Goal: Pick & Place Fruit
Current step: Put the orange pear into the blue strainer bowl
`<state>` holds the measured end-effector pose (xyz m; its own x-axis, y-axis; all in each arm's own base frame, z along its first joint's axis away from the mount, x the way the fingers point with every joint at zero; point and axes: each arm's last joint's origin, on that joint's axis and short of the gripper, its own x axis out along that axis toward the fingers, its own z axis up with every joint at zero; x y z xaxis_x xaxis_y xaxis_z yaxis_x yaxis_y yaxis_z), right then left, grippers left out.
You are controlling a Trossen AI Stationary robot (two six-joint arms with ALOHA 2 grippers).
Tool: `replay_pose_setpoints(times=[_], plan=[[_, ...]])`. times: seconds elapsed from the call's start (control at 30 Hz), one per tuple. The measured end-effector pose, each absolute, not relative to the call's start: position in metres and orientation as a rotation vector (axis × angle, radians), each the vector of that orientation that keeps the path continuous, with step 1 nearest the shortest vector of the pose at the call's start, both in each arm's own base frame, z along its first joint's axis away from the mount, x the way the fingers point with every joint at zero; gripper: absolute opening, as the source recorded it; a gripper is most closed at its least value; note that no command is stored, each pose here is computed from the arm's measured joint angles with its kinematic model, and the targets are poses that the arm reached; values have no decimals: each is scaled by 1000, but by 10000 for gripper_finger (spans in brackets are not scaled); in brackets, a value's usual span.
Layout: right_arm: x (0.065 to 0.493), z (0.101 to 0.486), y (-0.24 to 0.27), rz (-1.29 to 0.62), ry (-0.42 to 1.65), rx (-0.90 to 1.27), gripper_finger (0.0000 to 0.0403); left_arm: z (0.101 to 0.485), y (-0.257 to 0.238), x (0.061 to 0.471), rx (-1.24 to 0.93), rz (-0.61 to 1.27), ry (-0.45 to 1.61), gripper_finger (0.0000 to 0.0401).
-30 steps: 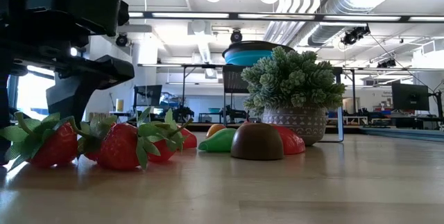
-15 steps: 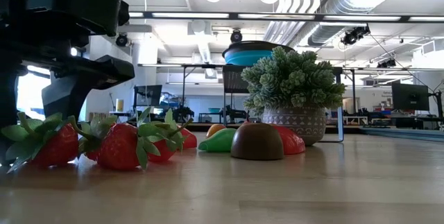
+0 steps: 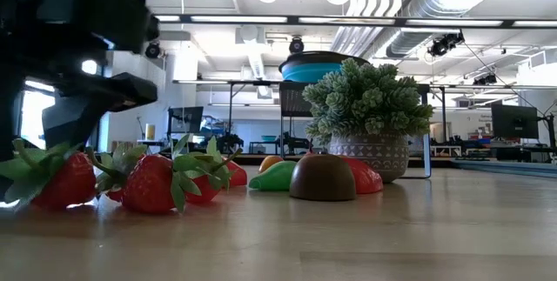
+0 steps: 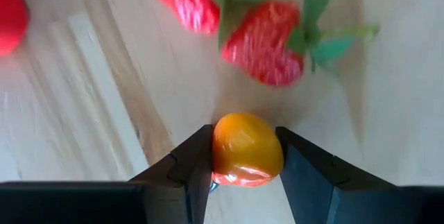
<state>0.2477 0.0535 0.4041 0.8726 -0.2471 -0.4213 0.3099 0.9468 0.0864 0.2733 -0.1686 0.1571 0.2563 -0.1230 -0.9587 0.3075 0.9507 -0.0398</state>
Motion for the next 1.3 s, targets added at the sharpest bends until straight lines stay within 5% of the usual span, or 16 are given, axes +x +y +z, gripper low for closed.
replay_pose_setpoints(times=[0.8,1.3], plan=[[235,412,64,-142,417,163,4,225,-90,310,44,-29,1498,143],[210,427,71,-59,358,138,4,357,-57,346,4,-48,1101,143]])
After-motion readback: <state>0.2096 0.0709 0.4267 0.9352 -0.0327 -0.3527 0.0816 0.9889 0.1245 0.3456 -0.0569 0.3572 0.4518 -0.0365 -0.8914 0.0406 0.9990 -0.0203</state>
